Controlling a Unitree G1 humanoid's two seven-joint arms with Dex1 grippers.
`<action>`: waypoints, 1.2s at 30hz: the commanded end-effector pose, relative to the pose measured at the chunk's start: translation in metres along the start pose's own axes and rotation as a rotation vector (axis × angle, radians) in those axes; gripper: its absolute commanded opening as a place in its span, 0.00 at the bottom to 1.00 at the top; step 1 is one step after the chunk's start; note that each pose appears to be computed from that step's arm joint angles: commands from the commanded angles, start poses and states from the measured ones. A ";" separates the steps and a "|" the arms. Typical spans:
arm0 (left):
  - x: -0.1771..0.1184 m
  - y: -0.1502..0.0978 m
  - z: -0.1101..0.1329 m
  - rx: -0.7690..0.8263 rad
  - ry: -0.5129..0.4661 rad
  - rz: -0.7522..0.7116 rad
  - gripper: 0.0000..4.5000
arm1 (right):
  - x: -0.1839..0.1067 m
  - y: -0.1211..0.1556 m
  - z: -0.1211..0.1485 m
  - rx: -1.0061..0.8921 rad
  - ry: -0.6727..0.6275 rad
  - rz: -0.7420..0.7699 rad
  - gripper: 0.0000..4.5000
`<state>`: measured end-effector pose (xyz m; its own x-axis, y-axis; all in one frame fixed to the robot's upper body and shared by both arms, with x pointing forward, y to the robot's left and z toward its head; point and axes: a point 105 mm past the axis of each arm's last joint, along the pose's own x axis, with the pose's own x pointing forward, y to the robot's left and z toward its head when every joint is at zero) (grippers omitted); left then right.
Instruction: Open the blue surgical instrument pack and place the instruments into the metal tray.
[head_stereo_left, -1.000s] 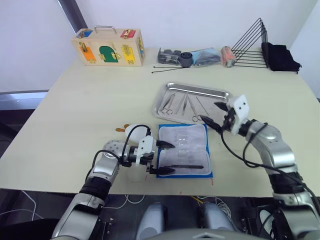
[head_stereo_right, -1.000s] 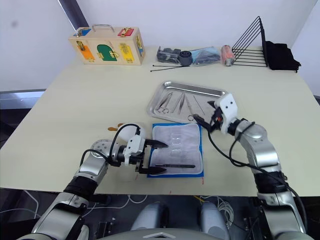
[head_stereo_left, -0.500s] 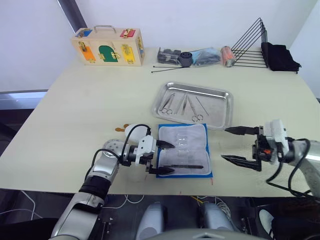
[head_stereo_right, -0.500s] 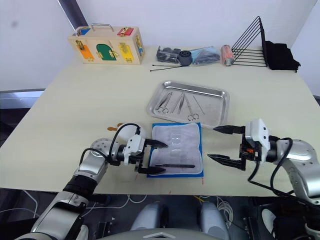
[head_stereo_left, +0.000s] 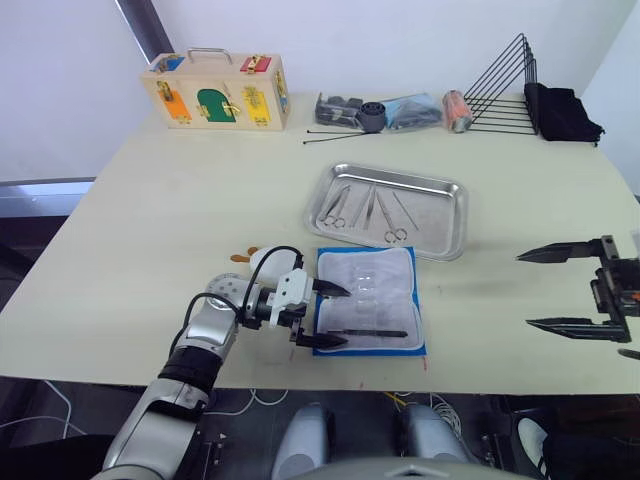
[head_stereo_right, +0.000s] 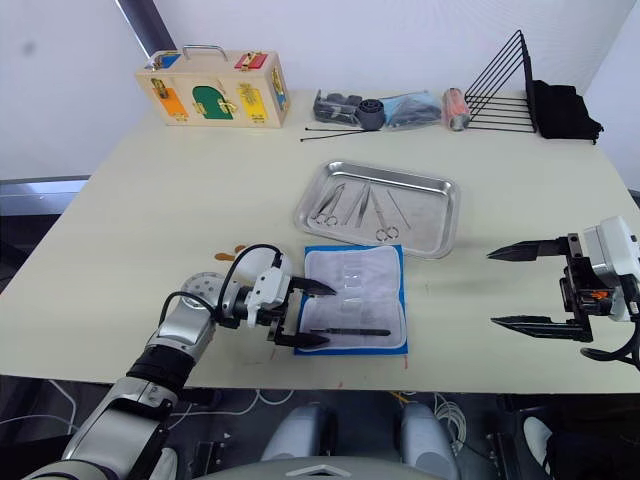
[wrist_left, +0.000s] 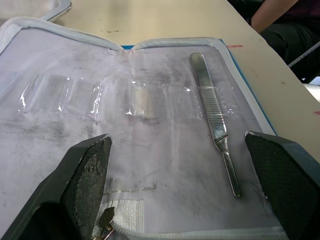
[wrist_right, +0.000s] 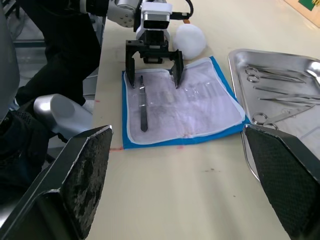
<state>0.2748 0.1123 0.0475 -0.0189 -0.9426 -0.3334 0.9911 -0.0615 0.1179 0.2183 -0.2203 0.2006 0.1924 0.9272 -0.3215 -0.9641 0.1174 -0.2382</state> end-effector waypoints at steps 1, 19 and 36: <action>0.001 -0.030 -0.047 -0.198 0.131 -0.072 1.00 | -0.003 -0.001 0.012 -0.046 -0.006 -0.010 0.98; 0.000 -0.028 -0.045 -0.203 0.122 -0.074 1.00 | 0.107 0.005 -0.036 -0.024 -0.002 0.004 0.98; -0.004 -0.031 -0.046 -0.209 0.116 -0.097 1.00 | 0.163 0.004 -0.070 -0.041 0.107 0.022 0.98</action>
<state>0.2735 0.1159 0.0506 -0.0446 -0.9408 -0.3359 0.9900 -0.0868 0.1116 0.2537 -0.0979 0.0778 0.1745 0.8864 -0.4287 -0.9719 0.0850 -0.2197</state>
